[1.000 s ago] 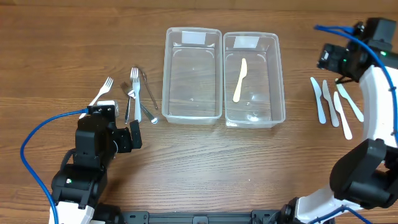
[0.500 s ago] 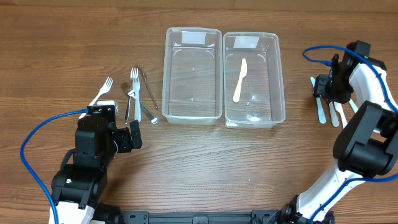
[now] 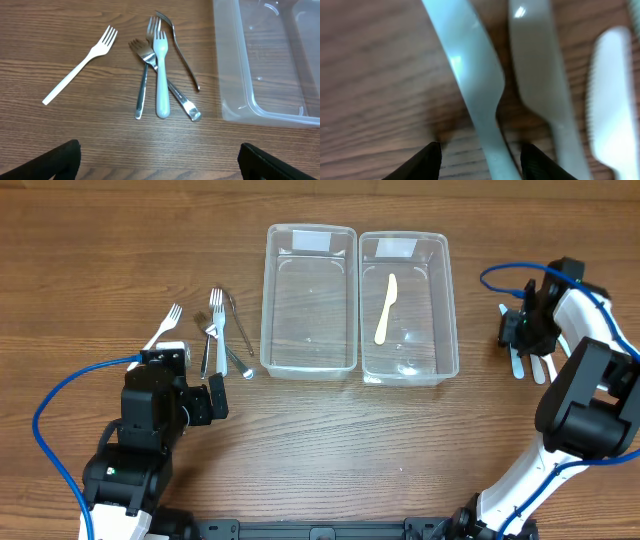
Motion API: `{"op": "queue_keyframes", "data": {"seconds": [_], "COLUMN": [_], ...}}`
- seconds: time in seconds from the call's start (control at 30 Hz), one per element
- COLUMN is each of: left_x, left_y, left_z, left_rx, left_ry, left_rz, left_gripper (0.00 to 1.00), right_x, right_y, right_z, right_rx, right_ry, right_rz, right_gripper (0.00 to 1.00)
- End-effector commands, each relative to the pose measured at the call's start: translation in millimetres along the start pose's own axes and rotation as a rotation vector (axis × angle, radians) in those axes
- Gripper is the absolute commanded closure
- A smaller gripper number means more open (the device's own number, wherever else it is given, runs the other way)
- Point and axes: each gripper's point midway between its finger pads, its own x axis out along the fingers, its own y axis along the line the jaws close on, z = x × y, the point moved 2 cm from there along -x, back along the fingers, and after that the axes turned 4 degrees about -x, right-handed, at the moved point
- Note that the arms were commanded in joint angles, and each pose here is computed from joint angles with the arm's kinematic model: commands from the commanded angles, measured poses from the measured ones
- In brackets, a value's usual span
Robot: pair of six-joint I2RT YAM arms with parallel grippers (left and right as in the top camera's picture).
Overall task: Pack container
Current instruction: 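Return the right gripper to the knives and grasp a light-blue knife, then place the light-blue knife into the right container and release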
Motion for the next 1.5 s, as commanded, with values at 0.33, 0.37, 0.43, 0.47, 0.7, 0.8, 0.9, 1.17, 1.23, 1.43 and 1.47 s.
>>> {"op": "queue_keyframes", "data": {"seconds": [0.33, 0.37, 0.43, 0.47, 0.7, 0.8, 0.9, 1.17, 1.23, 1.43, 1.47], "left_x": [-5.0, -5.0, -5.0, -5.0, -5.0, -5.0, -5.0, -5.0, -5.0, -5.0, -5.0], "left_y": [-1.1, -1.1, -1.1, -1.1, -1.1, -1.1, -1.1, -1.1, -1.1, -1.1, -1.1], "left_z": [10.3, 10.4, 10.4, 10.4, 10.4, 10.3, 10.3, 10.3, 10.3, 10.3, 10.4], "left_rx": [0.014, 0.014, 0.014, 0.014, 0.014, 0.014, 0.014, 0.014, 0.014, 0.014, 0.014], "left_ry": [-0.026, -0.027, -0.027, -0.027, -0.027, -0.026, -0.026, -0.026, -0.026, -0.026, -0.027], "left_rz": [-0.001, -0.001, -0.001, -0.001, -0.001, -0.001, -0.001, -0.001, -0.001, -0.001, -0.001], "left_gripper": [0.00, 0.00, 0.00, 0.00, 0.00, 0.00, 0.00, 0.00, 0.00, 0.00, 0.00], "right_x": [14.8, 14.7, 14.7, 14.5, 0.3, -17.0, -46.7, -163.1, -195.4, -241.0, -240.0], "right_y": [1.9, 1.9, 2.2, 2.1, 5.3, 14.5, 21.1, 65.4, 91.4, 174.6, 181.4], "right_z": [-11.8, -12.4, -13.3, -13.5, -8.6, 1.1, 15.8, 44.2, 42.3, 19.6, 17.7], "right_rx": [0.034, 0.037, 0.037, 0.048, 0.112, 0.115, 0.147, 0.073, 0.007, -0.221, -0.241], "right_ry": [0.020, 0.023, 0.027, 0.028, 0.041, 0.033, 0.011, -0.182, -0.252, -0.336, -0.334], "right_rz": [-0.003, -0.004, -0.003, -0.003, 0.025, 0.098, 0.156, 0.304, 0.335, 0.323, 0.309], "right_gripper": [0.79, 0.81, 0.84, 0.88, 0.96, 0.96, 0.96, 0.96, 0.96, 0.96, 0.96]}}
